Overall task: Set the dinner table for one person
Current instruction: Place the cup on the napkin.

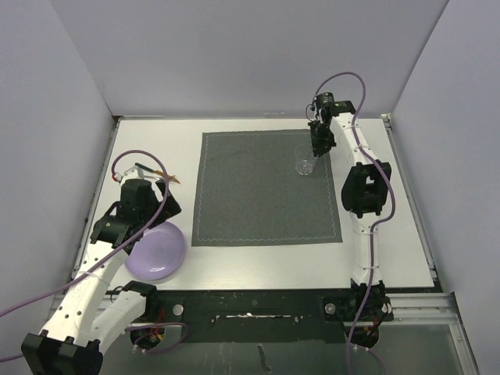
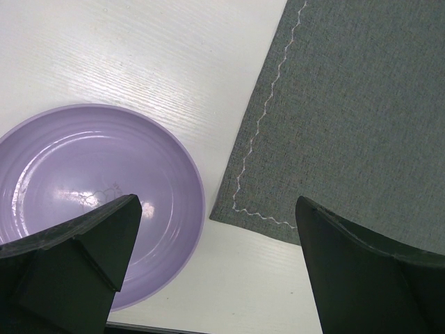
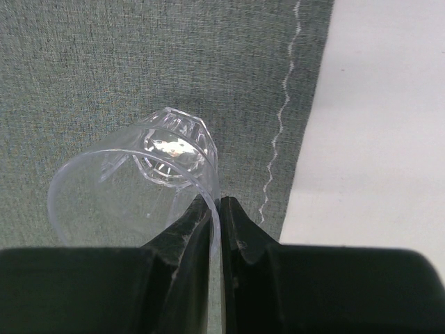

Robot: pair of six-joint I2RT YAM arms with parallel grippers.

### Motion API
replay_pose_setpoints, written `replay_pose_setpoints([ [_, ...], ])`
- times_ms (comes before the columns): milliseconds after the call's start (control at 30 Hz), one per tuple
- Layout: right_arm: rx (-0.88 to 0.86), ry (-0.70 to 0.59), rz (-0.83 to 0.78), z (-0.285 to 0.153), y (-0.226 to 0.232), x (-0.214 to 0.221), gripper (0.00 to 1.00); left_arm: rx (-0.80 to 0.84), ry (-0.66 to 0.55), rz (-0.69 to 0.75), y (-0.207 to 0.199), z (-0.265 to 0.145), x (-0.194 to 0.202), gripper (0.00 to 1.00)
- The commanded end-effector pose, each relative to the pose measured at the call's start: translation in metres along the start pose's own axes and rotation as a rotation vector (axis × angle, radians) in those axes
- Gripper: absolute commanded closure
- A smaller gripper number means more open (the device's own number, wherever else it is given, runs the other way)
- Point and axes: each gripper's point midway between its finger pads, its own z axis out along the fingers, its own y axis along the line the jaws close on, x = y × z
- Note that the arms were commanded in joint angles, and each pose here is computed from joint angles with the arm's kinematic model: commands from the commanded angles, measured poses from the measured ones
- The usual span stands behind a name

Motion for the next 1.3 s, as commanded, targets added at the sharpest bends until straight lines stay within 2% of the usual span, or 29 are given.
replay_pose_setpoints([
  [0, 0.018, -0.111, -0.019, -0.026, -0.001, -0.027, 1.00, 0.018, -0.028, -0.008, -0.005, -0.001, -0.008, 0.06],
  [500, 0.019, -0.141, 0.024, -0.029, -0.012, -0.033, 1.00, 0.019, -0.027, -0.007, -0.006, 0.000, -0.009, 0.06],
  [1267, -0.026, -0.145, 0.060, -0.009, -0.008, -0.040, 1.00, 0.012, -0.008, 0.007, -0.006, 0.005, -0.007, 0.06],
])
